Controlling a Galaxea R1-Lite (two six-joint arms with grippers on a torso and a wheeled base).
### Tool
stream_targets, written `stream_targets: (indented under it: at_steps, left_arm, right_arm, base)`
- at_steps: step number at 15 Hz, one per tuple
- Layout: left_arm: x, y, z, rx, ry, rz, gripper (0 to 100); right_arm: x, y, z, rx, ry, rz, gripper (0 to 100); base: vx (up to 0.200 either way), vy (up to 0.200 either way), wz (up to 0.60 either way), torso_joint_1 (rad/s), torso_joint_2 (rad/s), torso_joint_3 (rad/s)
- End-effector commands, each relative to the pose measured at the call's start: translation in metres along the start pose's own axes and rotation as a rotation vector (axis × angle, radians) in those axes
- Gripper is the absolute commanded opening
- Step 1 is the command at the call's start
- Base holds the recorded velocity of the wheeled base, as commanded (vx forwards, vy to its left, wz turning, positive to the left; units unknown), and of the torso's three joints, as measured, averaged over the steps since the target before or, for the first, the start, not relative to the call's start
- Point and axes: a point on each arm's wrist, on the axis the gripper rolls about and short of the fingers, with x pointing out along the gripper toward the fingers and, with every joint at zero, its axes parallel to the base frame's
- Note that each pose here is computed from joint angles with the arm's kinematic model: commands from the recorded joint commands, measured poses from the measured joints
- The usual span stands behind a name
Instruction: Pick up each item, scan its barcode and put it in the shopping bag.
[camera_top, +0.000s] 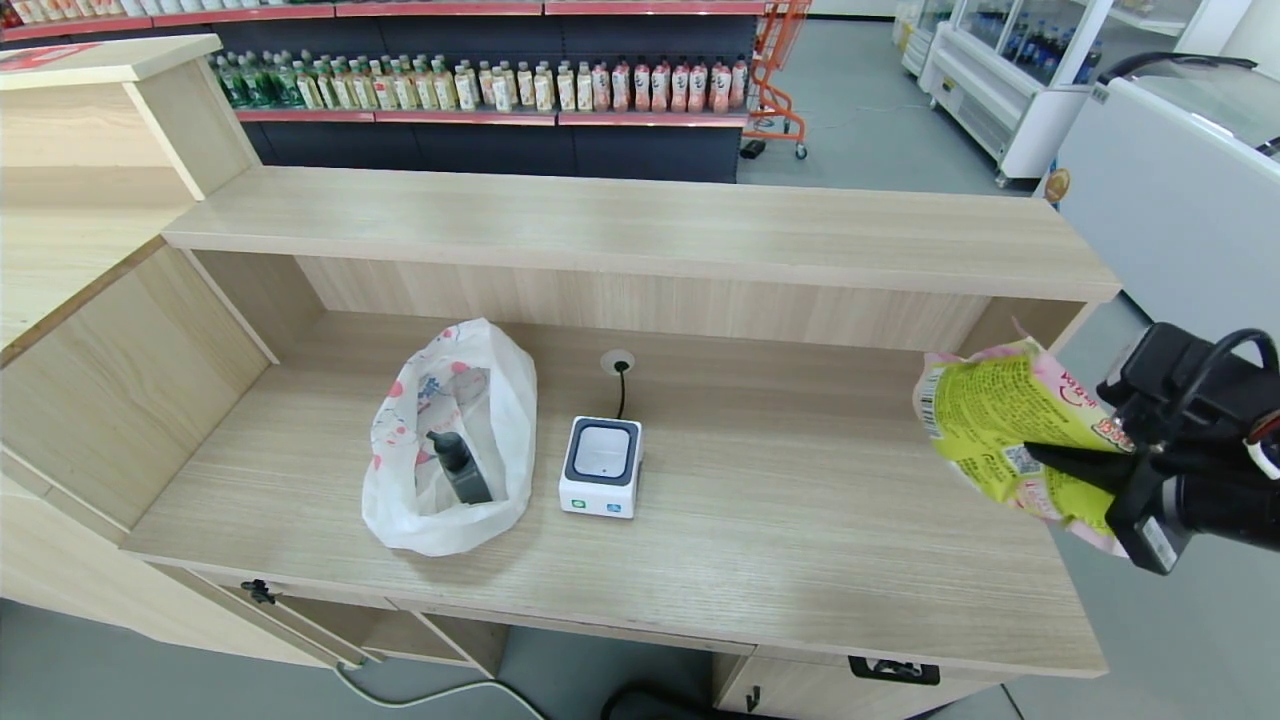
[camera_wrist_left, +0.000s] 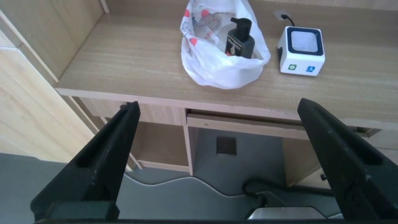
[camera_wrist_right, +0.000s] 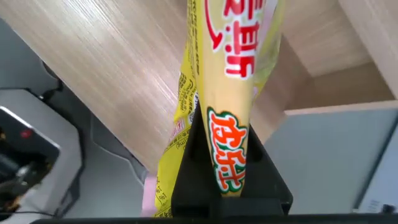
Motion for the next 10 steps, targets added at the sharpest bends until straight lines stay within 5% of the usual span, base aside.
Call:
stream_targets:
  at_steps: [1,6,10]
  left_arm:
    - [0.0000,0.0000,0.0000,-0.001,-0.001,0.000,100]
    - [0.0000,0.0000,0.0000,-0.001,-0.001,0.000,100]
    - [0.0000,0.0000,0.0000,0.001,-0.001,0.000,100]
  right_arm:
    - [0.0093,-0.0008,-0.0003,-0.100,-0.003,0.004,0]
    - [0.0145,-0.0038,0.0057,-0.240,-0.085,-0.004,0]
    - [0.0192,-0.0046,0.0086,-0.296,-0.135,0.037,0]
  base:
    - [0.000,0.000,0.00,0.000,0.00,0.000]
    - [0.000,0.000,0.00,0.000,0.00,0.000]
    - [0.000,0.200,0.00,0.001,0.00,0.004]
